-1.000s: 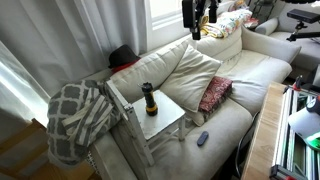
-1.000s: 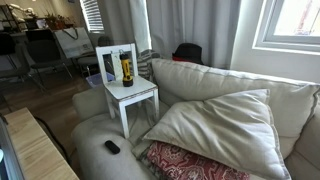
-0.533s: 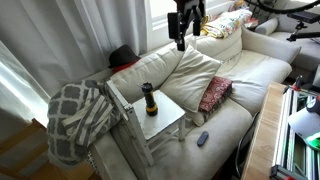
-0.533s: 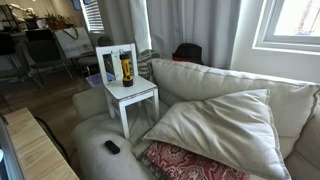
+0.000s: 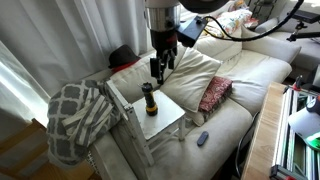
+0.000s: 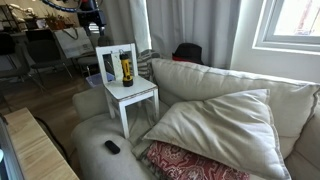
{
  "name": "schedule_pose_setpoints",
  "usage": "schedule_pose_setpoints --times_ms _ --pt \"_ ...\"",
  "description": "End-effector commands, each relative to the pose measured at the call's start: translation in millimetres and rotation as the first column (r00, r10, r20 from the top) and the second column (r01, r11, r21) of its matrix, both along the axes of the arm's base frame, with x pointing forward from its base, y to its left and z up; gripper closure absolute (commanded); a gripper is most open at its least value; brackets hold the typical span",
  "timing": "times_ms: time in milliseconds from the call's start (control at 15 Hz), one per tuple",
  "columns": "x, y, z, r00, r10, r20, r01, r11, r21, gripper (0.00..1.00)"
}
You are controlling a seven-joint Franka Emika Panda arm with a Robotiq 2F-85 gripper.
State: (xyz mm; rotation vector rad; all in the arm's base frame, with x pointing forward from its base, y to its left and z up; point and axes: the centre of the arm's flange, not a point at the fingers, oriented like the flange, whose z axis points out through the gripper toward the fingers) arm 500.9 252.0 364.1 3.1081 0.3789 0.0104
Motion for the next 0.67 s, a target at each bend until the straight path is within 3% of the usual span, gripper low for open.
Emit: schedule_pose_setpoints --times_ms 0,67,133,333,600 --pt "11 -14 -59 1.000 0.014 0.000 -0.014 0.998 0.058 0.00" --pt "18 -18 -69 0.999 -0.047 0.001 0.047 0.995 0.084 0.00" --pt "11 -13 -46 1.000 -0.008 0.006 0.008 0.999 0.042 0.00" --pt "19 -21 -69 0.999 -0.039 -0.002 0.039 0.997 0.060 0.00" --pt "19 -20 -67 0.999 -0.039 0.002 0.039 0.997 0.063 0.00"
